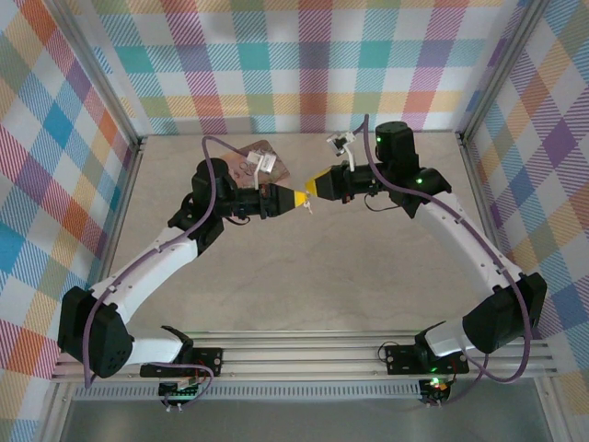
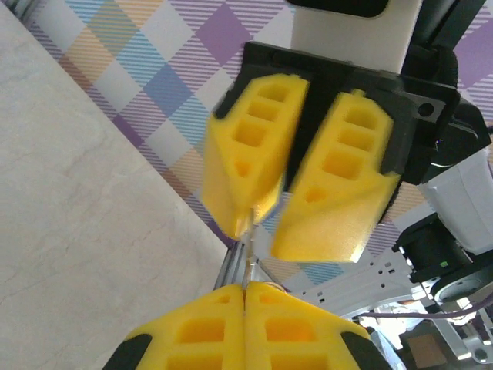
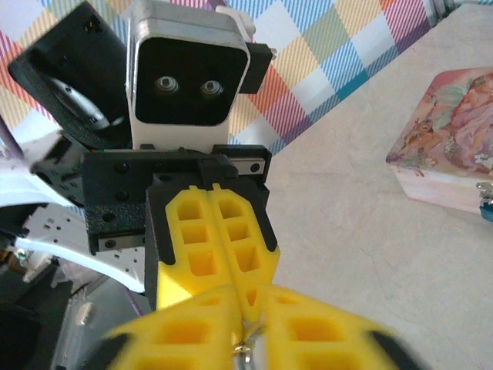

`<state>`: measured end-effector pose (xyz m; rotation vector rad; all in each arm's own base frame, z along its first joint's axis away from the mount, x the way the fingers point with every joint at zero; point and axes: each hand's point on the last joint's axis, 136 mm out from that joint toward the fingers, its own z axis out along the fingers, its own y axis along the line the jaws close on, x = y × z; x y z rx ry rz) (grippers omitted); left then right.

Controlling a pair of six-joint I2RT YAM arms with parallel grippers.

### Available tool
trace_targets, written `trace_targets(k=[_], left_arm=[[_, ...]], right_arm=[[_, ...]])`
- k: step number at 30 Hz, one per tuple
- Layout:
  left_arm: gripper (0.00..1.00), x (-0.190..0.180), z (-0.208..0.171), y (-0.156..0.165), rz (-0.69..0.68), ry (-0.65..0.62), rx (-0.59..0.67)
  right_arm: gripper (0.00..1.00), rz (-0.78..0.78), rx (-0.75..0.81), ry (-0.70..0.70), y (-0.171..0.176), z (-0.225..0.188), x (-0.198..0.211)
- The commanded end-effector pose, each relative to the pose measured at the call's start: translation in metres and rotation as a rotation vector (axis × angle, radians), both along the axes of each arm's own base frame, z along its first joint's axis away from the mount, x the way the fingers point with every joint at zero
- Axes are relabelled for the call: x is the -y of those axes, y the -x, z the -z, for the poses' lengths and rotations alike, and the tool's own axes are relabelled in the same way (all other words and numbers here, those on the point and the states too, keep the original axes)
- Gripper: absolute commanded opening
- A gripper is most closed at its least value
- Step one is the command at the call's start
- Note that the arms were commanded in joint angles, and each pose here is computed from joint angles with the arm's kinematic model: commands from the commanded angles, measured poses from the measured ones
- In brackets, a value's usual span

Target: Unlock a padlock with a key

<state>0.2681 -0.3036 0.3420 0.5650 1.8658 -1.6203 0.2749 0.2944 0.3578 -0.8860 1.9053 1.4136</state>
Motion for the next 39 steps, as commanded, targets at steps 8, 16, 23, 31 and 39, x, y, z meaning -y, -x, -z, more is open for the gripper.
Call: trace_targets(k=[8, 16, 23, 31, 39], left_arm=[[0.0, -0.03, 0.025, -0.019, -0.158, -0.172, -0.028], [0.0, -0.13, 0.082, -0.065, -0.552, -0.462, -0.228], [0.0, -0.243, 0.132, -0.083, -0.902, -0.739, -0.419], [0.0, -0.293, 0.18, -0.101, -0.989, -0.879, -0.552], [0.0, -0.308, 0.218, -0.126, -0.97, -0.904, -0.641]], right_arm=[[0.56, 0.147, 0.005, 0.03, -0.029, 0.002, 0.008], [0.64, 0.416, -0.131, 0.22, -0.094, 0.057, 0.019], [0.6, 0.511, -0.278, 0.326, -0.168, 0.119, -0.009], [0.59, 0.585, -0.271, 0.42, -0.243, 0.179, -0.045], [0.61, 0.567, -0.237, 0.421, -0.277, 0.232, -0.078]])
